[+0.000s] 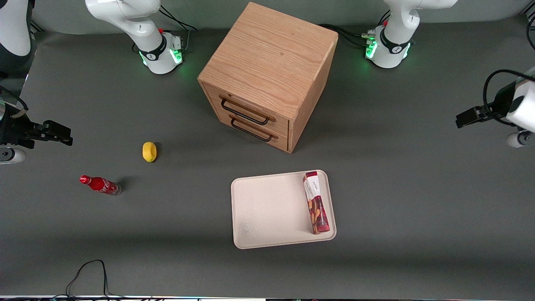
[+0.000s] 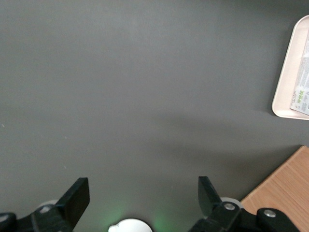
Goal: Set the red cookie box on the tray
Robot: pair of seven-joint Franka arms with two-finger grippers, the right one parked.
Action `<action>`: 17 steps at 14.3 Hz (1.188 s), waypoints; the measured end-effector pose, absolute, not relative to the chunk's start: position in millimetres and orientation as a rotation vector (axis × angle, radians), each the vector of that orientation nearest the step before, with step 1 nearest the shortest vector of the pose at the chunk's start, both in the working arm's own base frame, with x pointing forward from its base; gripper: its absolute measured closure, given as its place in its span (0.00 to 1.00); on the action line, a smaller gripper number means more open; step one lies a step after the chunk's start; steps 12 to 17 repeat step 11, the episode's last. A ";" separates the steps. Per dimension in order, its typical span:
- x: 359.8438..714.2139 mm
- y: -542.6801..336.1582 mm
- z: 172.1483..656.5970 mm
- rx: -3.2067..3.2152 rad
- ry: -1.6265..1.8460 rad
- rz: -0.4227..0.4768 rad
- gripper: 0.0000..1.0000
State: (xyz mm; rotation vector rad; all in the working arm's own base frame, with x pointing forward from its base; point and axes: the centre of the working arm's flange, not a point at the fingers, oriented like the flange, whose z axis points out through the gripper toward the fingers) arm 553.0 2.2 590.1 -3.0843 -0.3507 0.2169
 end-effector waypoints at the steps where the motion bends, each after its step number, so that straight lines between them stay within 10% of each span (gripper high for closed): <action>1: 551.9 5.4 592.6 -3.091 -0.360 0.214 0.00; 17: 548.8 9.3 607.0 -3.090 -0.369 0.215 0.00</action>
